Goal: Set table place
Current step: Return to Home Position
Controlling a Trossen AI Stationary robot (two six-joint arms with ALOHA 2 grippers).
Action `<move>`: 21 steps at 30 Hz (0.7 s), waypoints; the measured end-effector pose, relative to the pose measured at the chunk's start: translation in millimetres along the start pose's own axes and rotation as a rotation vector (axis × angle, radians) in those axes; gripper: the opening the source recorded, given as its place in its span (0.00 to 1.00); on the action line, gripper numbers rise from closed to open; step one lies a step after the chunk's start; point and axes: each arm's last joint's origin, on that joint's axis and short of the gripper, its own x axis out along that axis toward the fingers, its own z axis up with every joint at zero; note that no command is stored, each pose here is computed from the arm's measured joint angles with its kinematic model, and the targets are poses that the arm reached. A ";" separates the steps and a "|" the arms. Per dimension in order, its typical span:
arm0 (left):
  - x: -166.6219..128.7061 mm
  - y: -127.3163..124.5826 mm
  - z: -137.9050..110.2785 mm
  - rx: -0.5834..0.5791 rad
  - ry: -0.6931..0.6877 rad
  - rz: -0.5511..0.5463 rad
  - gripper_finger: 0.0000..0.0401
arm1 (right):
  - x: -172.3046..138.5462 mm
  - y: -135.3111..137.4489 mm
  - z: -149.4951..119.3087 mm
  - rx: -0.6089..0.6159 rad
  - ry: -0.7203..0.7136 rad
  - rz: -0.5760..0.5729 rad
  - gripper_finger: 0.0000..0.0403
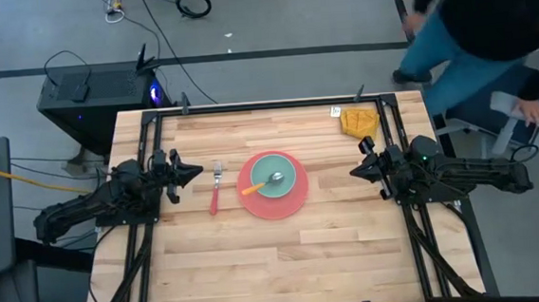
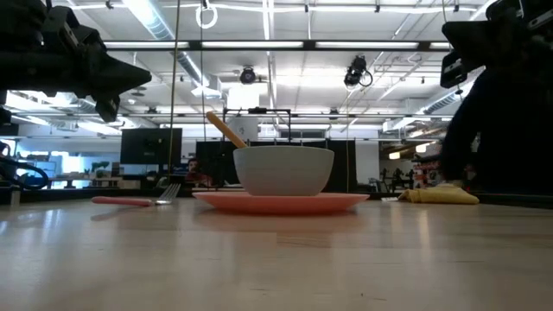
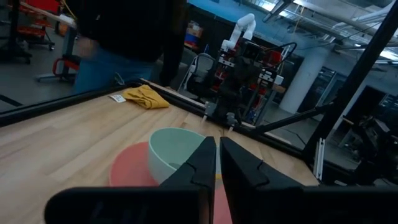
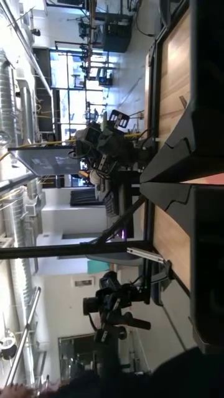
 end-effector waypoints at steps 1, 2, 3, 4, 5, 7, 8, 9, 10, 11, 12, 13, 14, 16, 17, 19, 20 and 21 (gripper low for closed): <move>0.0 0.0 0.0 0.000 0.000 0.000 0.08 | 0.0 0.0 0.0 0.000 0.000 0.000 0.03; 0.0 0.0 0.0 0.000 -0.001 0.000 0.07 | 0.0 0.0 0.0 0.000 0.000 0.000 0.03; 0.0 0.0 0.1 0.000 -0.001 0.000 0.07 | 0.0 0.0 0.0 0.000 0.000 0.000 0.03; 0.0 0.0 0.1 0.000 -0.001 0.000 0.06 | 0.0 0.0 0.0 0.000 0.000 0.000 0.03; 0.0 0.0 0.1 0.000 -0.001 0.000 0.06 | 0.0 0.0 0.0 0.000 0.000 0.000 0.03; 0.0 0.0 0.1 0.000 -0.002 0.000 0.05 | 0.0 0.0 0.0 0.000 0.000 0.000 0.03; 0.0 -0.1 0.2 0.000 -0.002 0.000 0.05 | 0.0 0.0 0.0 0.000 0.000 0.000 0.04; 0.0 -0.1 0.2 0.000 -0.002 0.000 0.05 | 0.0 0.0 0.1 0.000 0.000 0.000 0.04; 0.0 -0.1 0.2 0.000 -0.002 0.000 0.05 | 0.0 0.0 0.1 0.000 0.000 0.000 0.04; 0.0 -0.1 0.2 0.000 -0.002 0.000 0.05 | 0.0 0.0 0.1 0.000 0.000 0.000 0.04; 0.0 -0.1 0.2 0.000 -0.003 0.000 0.05 | 0.0 0.0 0.1 0.000 0.000 0.000 0.04; 0.0 -0.1 0.2 0.000 -0.003 0.000 0.05 | 0.0 0.0 0.1 0.000 0.000 0.000 0.04; 0.0 -0.1 0.3 0.000 -0.003 0.000 0.06 | 0.0 0.0 0.1 0.000 0.000 0.000 0.04; 0.0 -0.1 0.3 0.000 -0.003 0.000 0.06 | 0.0 0.0 0.1 0.000 0.000 0.000 0.04; 0.0 -0.1 0.3 0.000 -0.003 0.000 0.07 | 0.0 0.0 0.1 0.000 0.000 0.000 0.04; 0.0 -0.1 0.3 0.000 -0.003 0.000 0.08 | 0.0 0.0 0.1 0.000 0.000 0.000 0.04; 0.0 -0.1 0.3 0.000 -0.003 0.000 0.08 | 0.0 0.0 0.3 0.000 -0.001 0.000 0.04; 0.0 -0.1 0.3 0.000 -0.003 0.000 0.08 | 0.0 0.0 0.3 0.000 -0.001 0.000 0.04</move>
